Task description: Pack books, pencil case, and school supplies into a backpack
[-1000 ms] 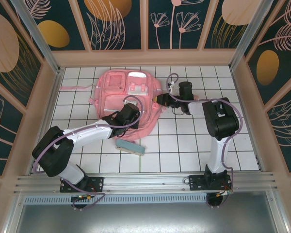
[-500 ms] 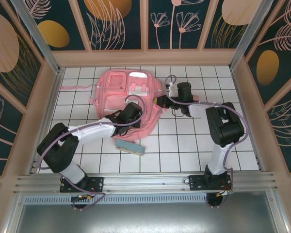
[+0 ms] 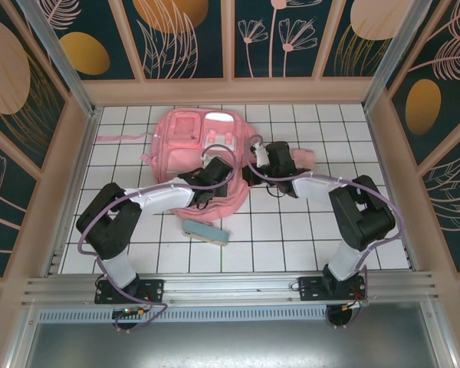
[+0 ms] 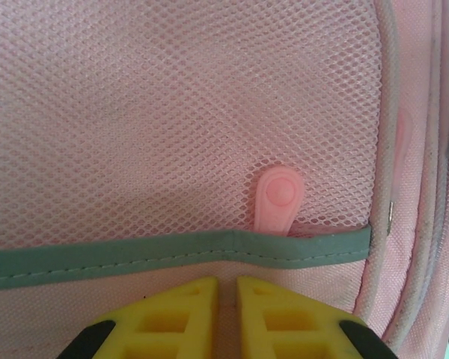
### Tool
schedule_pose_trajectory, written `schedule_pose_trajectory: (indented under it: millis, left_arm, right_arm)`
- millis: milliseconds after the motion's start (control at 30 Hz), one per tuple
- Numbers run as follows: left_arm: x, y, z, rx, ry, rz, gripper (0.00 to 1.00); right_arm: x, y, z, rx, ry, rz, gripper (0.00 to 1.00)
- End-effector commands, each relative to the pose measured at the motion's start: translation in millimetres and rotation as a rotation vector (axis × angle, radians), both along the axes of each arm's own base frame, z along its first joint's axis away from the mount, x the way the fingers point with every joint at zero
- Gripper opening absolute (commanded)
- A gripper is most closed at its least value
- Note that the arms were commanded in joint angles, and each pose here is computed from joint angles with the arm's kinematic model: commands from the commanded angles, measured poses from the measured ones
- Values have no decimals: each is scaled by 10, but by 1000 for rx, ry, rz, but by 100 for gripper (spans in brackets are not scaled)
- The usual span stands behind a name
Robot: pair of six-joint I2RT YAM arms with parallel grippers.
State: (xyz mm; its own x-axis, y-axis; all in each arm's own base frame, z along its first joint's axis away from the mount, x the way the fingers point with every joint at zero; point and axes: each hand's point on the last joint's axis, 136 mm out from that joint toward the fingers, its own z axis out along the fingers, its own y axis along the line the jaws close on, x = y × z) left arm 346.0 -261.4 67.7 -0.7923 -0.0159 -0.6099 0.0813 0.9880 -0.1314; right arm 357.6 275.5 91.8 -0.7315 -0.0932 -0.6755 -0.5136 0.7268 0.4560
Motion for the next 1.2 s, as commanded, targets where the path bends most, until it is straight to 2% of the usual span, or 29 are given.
schedule_pose_trajectory:
  millis: [0,200,400,533,600,667,800,867,1000,1100,1167]
  left_arm:
    - [184,4,134,-50,-53,46,18]
    - [275,-62,390,-77,-98,25,19]
    - [364,-166,337,-87,-84,10,18]
    - [369,-209,398,-116,-88,-5,20]
    - [377,-290,468,-132,-97,-49,25]
    - [394,-438,527,-138,-96,-134,35]
    - [550,-528,562,-61,-122,-187,39]
    - [618,-580,518,-27,-117,-211,45]
    - [730,-681,388,14,-96,-237,46]
    - [804,-701,301,48,-92,-234,58]
    - [893,-611,214,121,-88,-187,64]
  right_arm:
    - [-309,11,-40,-3,30,57,0]
    - [-636,164,-2,56,33,106,0]
    - [-964,342,117,113,8,147,0]
    - [-1056,363,169,141,-13,152,0]
    - [-1038,335,133,129,-20,139,0]
    - [-1002,305,81,122,-14,122,0]
    - [-912,235,15,169,23,99,0]
    - [-889,217,13,190,32,92,0]
    - [-872,226,34,200,28,94,0]
    - [-864,225,37,206,28,95,0]
    - [-868,230,41,211,29,98,0]
